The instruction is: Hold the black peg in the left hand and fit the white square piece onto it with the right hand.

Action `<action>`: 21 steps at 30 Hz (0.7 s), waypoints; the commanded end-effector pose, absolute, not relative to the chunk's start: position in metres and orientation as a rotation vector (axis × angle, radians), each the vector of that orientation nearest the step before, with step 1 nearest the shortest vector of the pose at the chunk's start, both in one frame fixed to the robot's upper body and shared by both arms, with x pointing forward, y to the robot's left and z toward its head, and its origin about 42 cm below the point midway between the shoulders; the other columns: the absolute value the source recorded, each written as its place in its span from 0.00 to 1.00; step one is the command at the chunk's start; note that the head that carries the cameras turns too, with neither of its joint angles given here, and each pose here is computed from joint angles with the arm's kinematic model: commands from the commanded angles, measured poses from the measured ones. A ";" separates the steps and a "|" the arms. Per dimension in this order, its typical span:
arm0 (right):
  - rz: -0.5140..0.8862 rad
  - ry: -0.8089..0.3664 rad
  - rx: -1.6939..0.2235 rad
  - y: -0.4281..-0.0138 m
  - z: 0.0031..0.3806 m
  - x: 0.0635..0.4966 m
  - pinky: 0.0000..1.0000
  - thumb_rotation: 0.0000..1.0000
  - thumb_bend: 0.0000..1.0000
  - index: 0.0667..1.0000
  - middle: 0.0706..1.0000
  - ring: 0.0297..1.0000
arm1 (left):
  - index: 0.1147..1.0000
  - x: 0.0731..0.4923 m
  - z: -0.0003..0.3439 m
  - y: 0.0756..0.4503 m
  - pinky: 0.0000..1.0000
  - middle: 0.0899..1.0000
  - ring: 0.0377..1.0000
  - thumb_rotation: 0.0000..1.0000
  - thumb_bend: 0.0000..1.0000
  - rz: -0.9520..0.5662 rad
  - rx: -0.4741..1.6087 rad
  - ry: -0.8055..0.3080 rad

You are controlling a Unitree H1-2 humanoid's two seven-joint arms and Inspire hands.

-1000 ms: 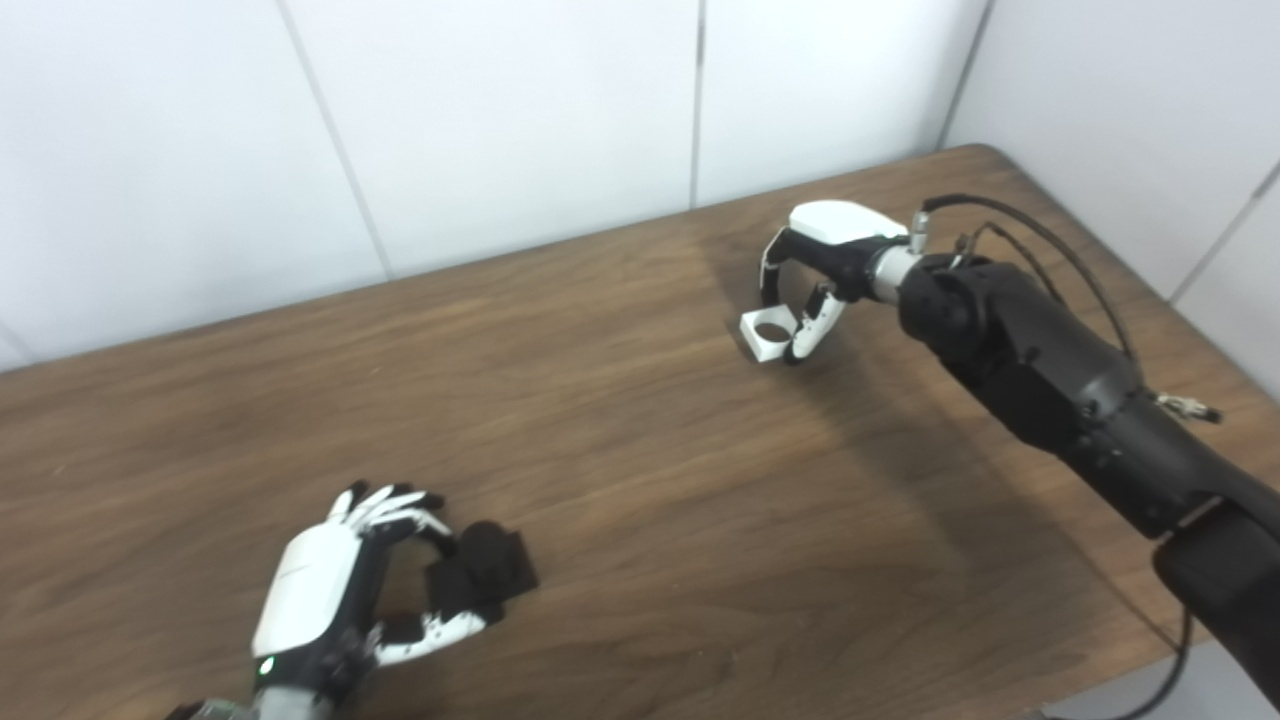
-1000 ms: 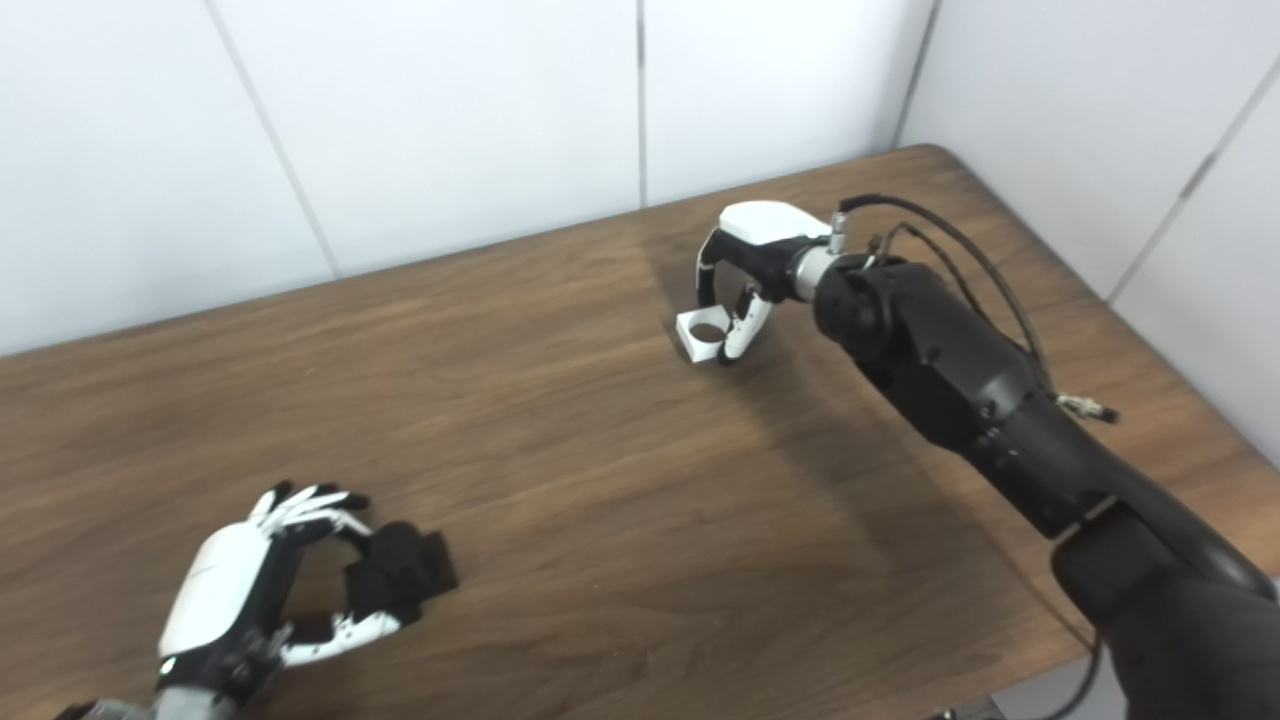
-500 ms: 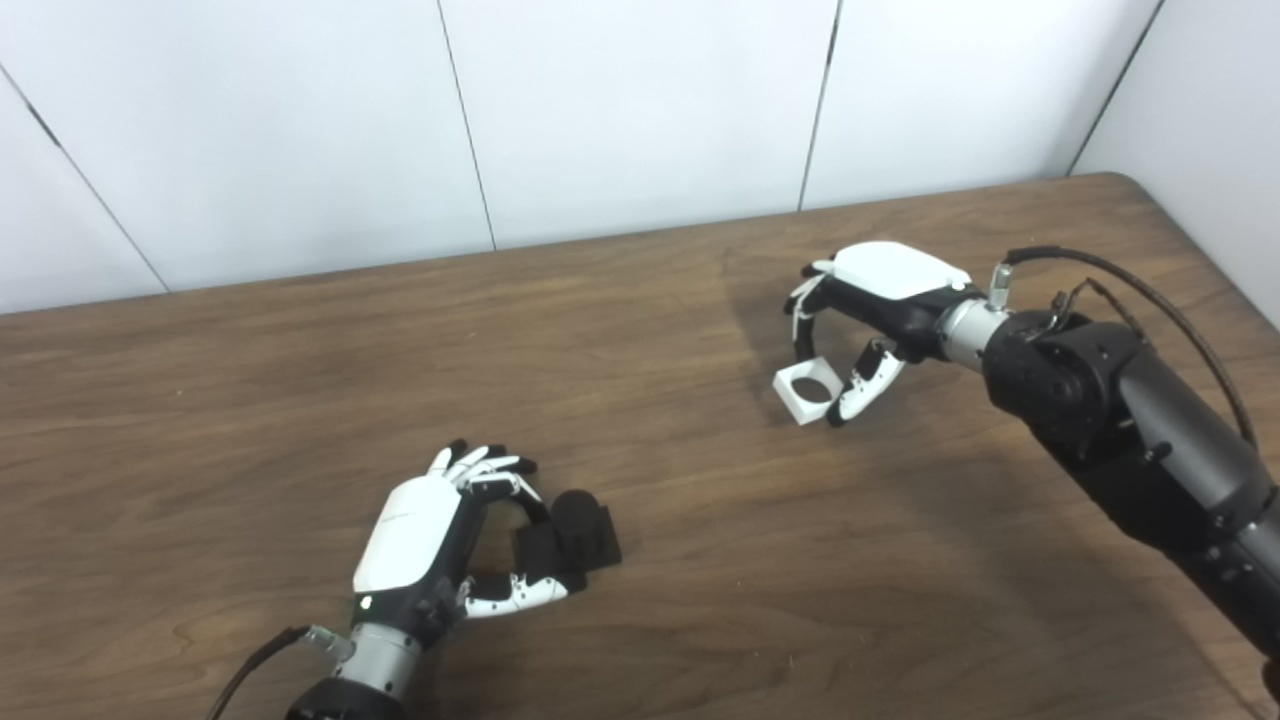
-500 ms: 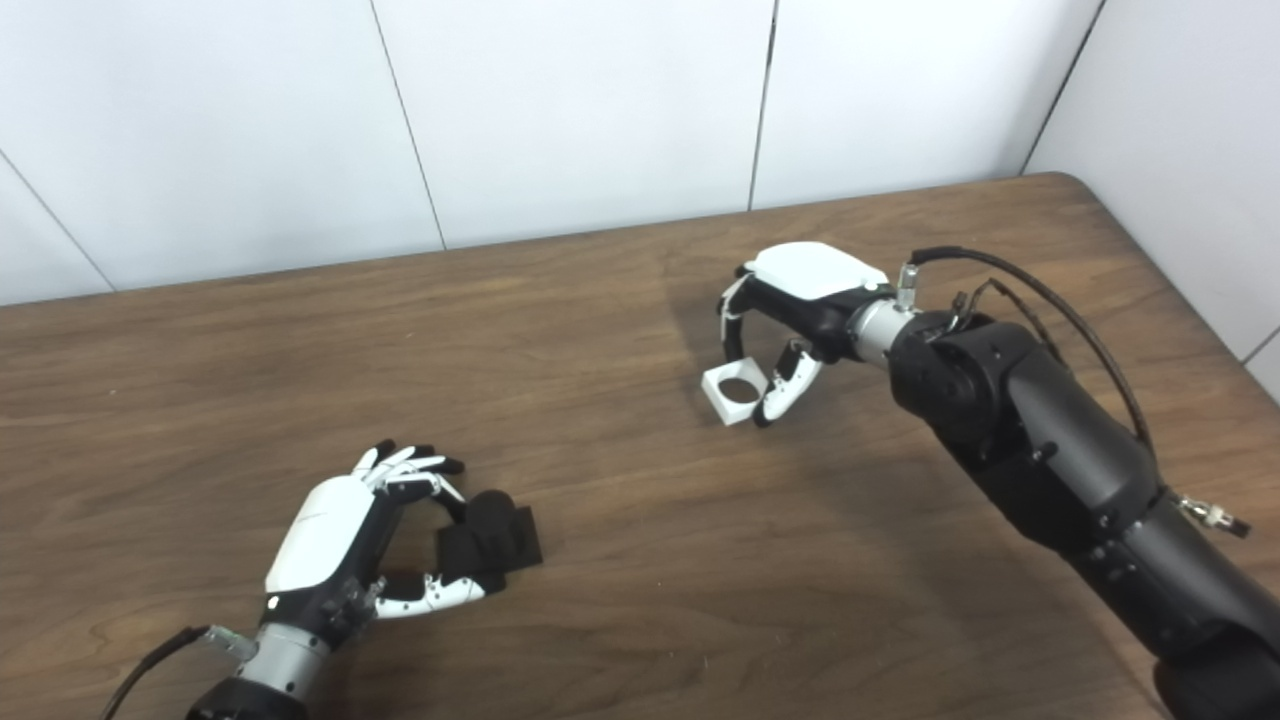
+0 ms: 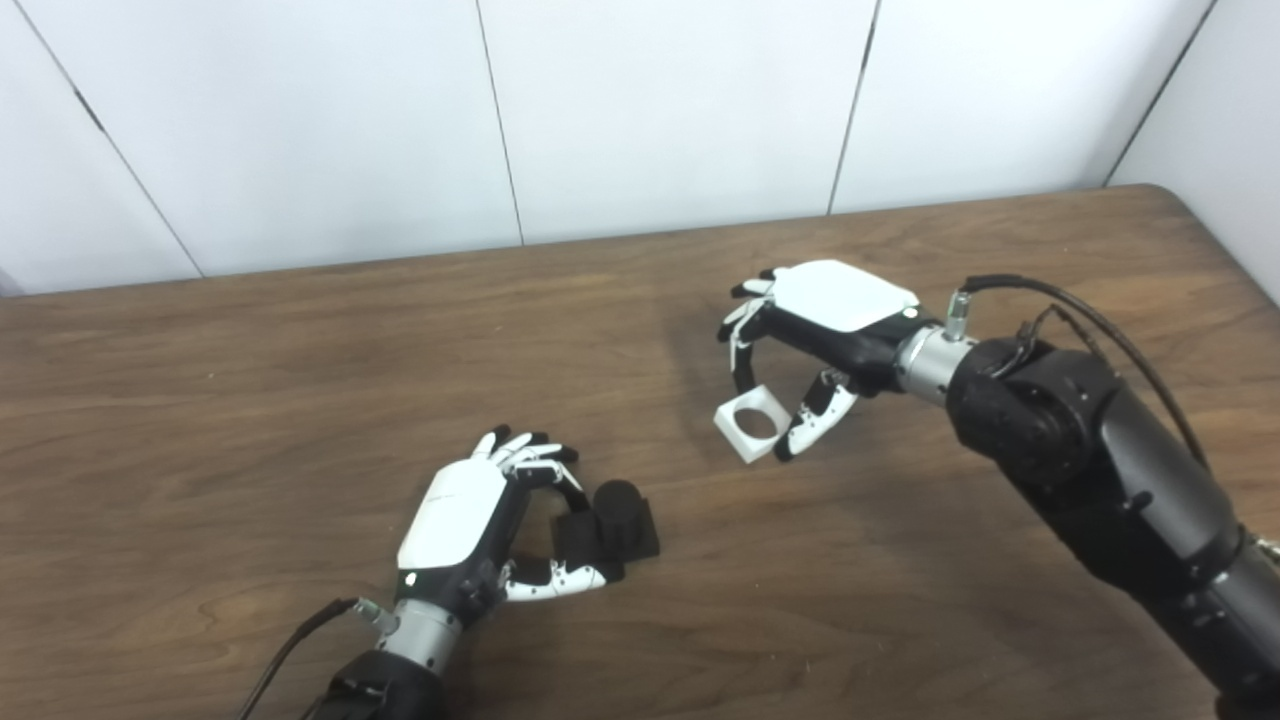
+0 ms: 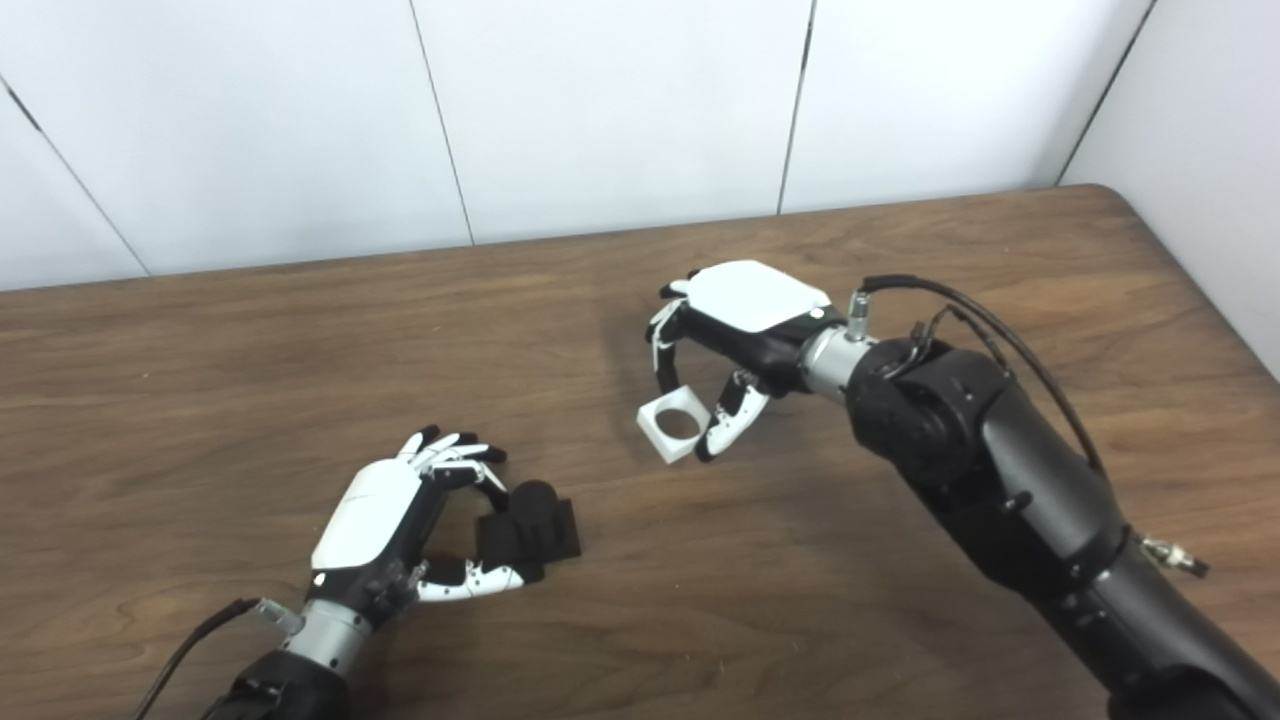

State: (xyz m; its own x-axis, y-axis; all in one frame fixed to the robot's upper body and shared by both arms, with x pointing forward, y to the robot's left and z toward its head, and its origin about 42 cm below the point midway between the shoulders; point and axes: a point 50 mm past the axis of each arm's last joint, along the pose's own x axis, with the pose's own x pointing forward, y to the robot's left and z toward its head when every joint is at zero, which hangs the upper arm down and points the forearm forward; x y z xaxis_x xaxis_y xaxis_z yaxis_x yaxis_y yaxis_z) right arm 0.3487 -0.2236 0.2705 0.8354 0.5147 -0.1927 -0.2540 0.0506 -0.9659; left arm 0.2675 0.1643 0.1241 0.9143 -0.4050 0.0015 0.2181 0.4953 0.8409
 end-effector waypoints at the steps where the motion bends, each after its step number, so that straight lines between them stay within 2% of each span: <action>1: 0.569 -0.343 -1.427 -0.209 0.293 0.347 1.00 0.14 0.52 0.45 0.79 0.95 | 0.42 0.262 0.104 0.158 1.00 0.77 0.88 0.05 0.52 -0.456 1.023 -0.131; 21: 0.686 -0.437 -1.365 -0.162 0.293 0.329 0.98 0.13 0.52 0.45 0.79 0.95 | 0.42 0.261 0.103 0.144 1.00 0.77 0.88 0.05 0.52 -0.454 1.030 -0.125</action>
